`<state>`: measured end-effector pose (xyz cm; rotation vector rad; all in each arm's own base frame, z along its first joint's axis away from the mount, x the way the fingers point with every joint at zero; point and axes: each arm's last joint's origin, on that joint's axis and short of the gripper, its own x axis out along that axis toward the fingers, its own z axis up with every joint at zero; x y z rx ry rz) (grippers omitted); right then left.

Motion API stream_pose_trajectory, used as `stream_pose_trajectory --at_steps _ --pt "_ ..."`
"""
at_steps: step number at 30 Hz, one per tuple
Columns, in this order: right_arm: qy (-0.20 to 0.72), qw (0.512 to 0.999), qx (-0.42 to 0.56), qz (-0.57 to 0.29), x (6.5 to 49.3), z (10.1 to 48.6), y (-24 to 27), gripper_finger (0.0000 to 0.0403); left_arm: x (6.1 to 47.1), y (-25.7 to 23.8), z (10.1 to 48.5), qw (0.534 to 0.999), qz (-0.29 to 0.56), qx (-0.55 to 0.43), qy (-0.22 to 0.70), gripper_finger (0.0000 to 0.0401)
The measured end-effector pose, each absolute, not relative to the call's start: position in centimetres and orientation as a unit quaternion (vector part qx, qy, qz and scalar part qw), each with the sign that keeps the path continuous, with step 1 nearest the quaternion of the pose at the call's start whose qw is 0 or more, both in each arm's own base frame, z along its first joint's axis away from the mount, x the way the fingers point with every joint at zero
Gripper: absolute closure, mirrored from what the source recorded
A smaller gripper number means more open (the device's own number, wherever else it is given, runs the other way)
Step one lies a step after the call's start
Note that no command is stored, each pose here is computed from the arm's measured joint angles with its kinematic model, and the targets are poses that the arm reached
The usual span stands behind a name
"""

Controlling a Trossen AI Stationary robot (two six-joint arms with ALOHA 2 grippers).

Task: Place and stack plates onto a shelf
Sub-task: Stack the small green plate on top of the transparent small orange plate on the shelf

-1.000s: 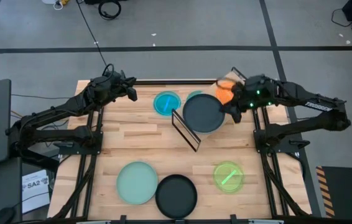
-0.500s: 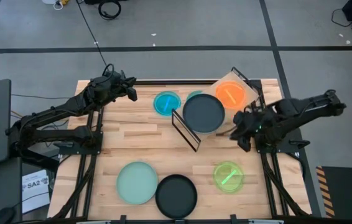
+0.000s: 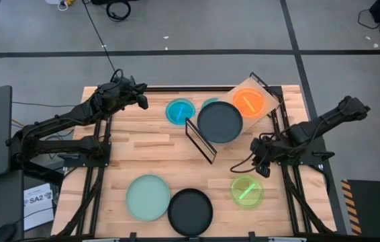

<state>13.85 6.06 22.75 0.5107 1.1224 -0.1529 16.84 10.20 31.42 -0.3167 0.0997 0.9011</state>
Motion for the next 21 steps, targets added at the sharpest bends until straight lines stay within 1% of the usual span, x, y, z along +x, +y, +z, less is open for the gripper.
stream_pose_trajectory --at_steps 7,10,15,21 --pt "0.525 0.814 0.239 -0.065 13.8 19.8 6.1 0.0302 16.8 10.2 31.4 0.887 0.433 -0.152 0.048 0.0349" --pt "0.531 0.813 0.234 -0.043 13.7 18.8 6.1 0.0302 16.8 10.2 31.4 0.887 0.434 -0.152 0.048 0.0349" --pt "0.534 0.812 0.235 -0.019 13.5 17.5 6.2 0.0302 16.8 10.2 31.4 0.887 0.434 -0.152 0.048 0.0349" --pt "0.53 0.814 0.237 -0.015 13.3 16.2 6.1 0.0302 16.8 10.2 31.4 0.887 0.434 -0.152 0.049 0.0349"
